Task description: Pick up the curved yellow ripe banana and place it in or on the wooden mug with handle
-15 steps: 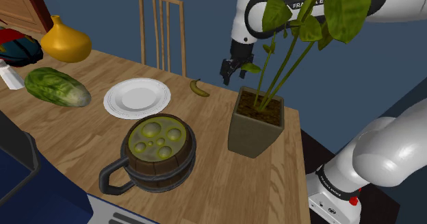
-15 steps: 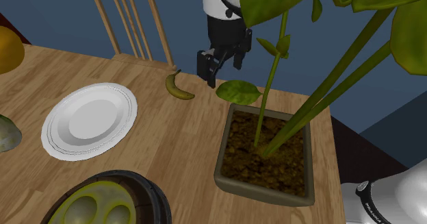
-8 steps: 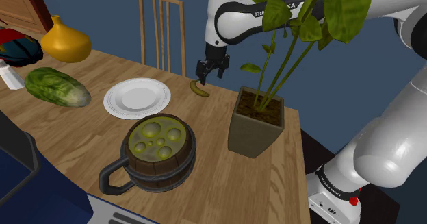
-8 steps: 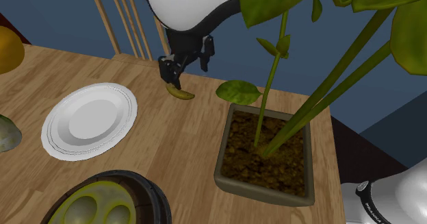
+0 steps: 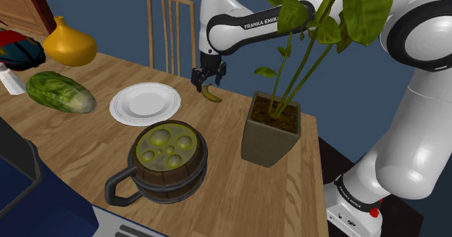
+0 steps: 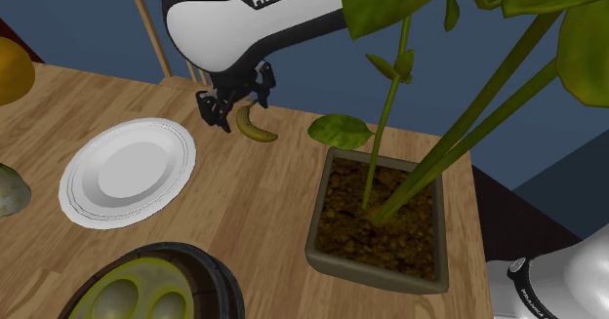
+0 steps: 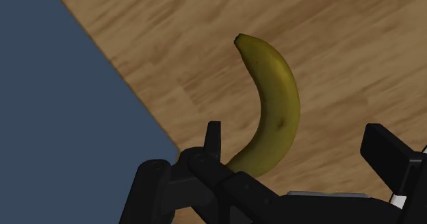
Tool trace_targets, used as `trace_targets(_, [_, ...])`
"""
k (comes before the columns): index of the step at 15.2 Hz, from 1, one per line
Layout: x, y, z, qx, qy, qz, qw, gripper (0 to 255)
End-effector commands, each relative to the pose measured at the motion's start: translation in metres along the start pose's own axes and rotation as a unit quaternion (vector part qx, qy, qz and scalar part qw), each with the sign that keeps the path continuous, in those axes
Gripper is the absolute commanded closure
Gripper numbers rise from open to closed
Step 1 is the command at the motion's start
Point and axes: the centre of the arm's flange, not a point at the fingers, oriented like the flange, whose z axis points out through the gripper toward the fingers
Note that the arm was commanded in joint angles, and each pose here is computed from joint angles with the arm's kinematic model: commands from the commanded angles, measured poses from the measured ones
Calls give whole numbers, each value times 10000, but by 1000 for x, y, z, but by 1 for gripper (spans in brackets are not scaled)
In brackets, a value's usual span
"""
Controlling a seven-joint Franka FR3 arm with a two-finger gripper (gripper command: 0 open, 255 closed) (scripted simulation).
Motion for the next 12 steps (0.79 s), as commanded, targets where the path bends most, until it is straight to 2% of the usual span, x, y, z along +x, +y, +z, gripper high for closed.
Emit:
trace_targets(1, [0,0,10,0,3,1,10000,0])
trace_targets(4, [0,0,29,0,3,1,10000,0])
trace_targets(12, [0,0,29,0,3,1,10000,0])
